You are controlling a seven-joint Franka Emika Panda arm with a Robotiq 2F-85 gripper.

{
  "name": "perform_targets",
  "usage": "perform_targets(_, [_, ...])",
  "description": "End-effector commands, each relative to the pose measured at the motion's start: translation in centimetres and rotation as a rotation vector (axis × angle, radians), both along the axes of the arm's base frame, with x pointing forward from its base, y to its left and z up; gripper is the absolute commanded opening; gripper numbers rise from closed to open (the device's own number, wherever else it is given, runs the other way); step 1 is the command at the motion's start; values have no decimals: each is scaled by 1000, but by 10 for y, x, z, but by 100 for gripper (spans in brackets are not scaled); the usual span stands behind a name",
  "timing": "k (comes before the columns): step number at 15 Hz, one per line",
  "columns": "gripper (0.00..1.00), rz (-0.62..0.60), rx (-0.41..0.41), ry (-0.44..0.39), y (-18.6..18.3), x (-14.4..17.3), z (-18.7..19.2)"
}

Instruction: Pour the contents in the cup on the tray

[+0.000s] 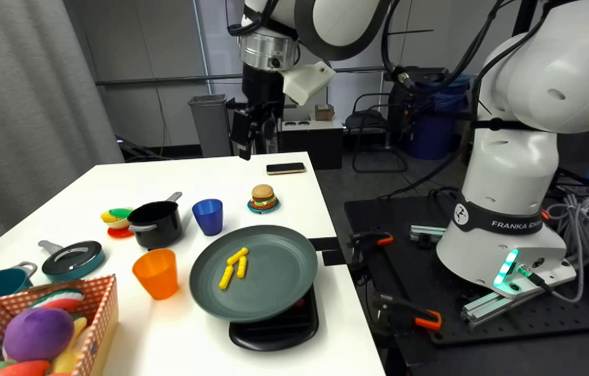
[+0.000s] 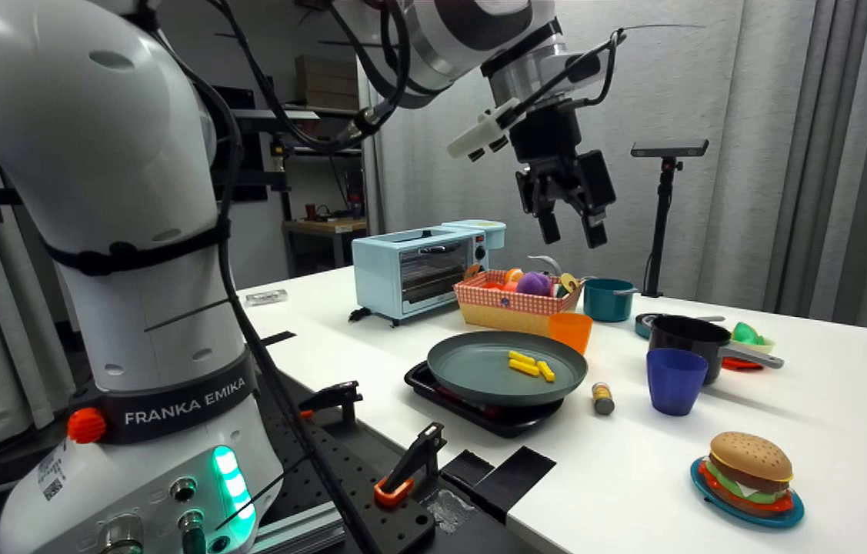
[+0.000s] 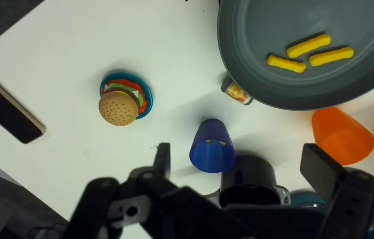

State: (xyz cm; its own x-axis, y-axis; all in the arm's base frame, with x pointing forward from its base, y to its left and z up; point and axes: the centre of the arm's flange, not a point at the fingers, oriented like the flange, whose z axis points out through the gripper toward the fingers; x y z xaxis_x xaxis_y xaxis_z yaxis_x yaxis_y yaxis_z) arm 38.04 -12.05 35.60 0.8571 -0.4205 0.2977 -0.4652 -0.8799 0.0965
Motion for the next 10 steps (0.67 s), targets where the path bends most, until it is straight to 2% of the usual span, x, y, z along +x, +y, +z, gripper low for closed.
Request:
perform_targets(1, [100,-34,-11,-3,-12,-18,-40])
perform_targets(10, [100,-33,35,26,-35,-10,-95])
